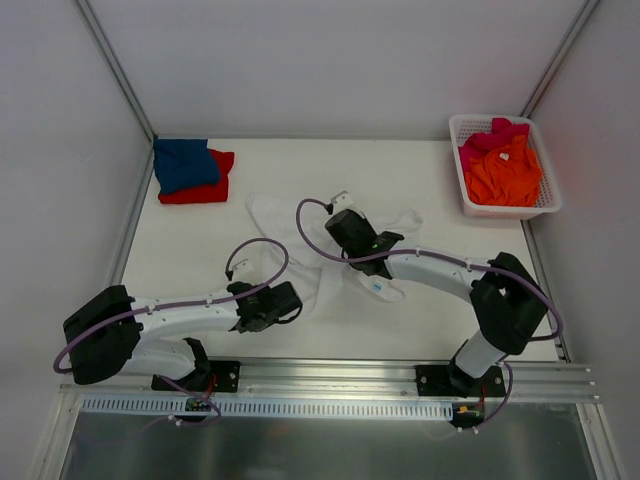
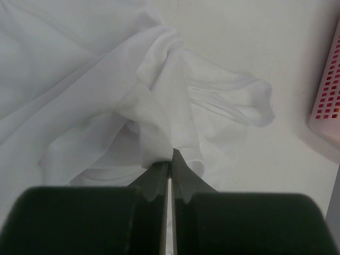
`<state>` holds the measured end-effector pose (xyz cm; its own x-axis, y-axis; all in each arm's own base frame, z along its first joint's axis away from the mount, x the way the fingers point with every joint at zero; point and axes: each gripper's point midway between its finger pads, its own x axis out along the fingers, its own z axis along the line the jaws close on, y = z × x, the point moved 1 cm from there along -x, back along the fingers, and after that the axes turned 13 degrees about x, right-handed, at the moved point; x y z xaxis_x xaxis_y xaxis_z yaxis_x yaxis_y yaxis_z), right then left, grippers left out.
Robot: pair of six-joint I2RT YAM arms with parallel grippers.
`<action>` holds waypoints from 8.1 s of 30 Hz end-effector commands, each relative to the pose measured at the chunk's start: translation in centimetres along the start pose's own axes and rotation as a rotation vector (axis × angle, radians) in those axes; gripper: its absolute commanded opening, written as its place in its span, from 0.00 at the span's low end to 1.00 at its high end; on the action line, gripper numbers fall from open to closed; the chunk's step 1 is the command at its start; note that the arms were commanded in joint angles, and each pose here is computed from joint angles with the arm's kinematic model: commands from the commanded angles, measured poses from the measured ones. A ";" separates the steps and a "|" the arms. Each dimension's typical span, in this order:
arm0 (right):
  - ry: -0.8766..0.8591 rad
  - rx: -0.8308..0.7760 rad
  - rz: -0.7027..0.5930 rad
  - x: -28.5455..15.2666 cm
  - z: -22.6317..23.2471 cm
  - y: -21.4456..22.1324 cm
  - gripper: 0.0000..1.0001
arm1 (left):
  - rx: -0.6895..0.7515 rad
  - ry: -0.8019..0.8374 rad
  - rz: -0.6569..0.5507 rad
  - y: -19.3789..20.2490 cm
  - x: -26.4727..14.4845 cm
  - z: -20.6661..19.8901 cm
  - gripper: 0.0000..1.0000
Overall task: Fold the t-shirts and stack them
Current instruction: Flatten the tshirt out
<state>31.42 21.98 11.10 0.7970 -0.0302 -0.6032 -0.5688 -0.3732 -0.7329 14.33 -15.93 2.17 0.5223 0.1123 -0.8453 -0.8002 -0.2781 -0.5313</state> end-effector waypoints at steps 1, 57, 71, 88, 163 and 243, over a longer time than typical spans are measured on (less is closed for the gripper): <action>-0.008 0.089 -0.070 -1.7 -1.1 -1.8 0.00 | 0.032 0.000 -0.021 -0.4 -0.6 0.3 0.00; 0.092 0.503 -1.038 -35.4 -28.5 -21.1 0.00 | -0.287 0.157 -1.178 -37.3 -41.9 12.4 0.00; 0.114 0.385 -0.905 -28.1 -23.0 -25.2 0.00 | -0.102 0.087 -1.129 -41.0 -36.8 3.6 0.00; 0.077 0.405 -0.701 -15.1 -24.6 -33.3 0.00 | -0.008 0.219 -0.900 -53.7 -22.8 -3.7 0.00; -0.262 0.338 -0.161 -19.0 4.9 9.6 0.00 | -0.175 0.236 -0.203 -8.7 -3.6 7.6 0.00; -0.325 0.807 -0.010 6.8 -12.6 -9.7 0.46 | 0.034 -0.022 -0.329 -37.2 12.2 -1.6 0.60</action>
<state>43.48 14.13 16.09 0.7387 0.2565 -0.6234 -0.6695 0.3871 -0.6340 49.76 -7.45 10.47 0.7424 0.1438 -0.6543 -0.6214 -0.2172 -0.7528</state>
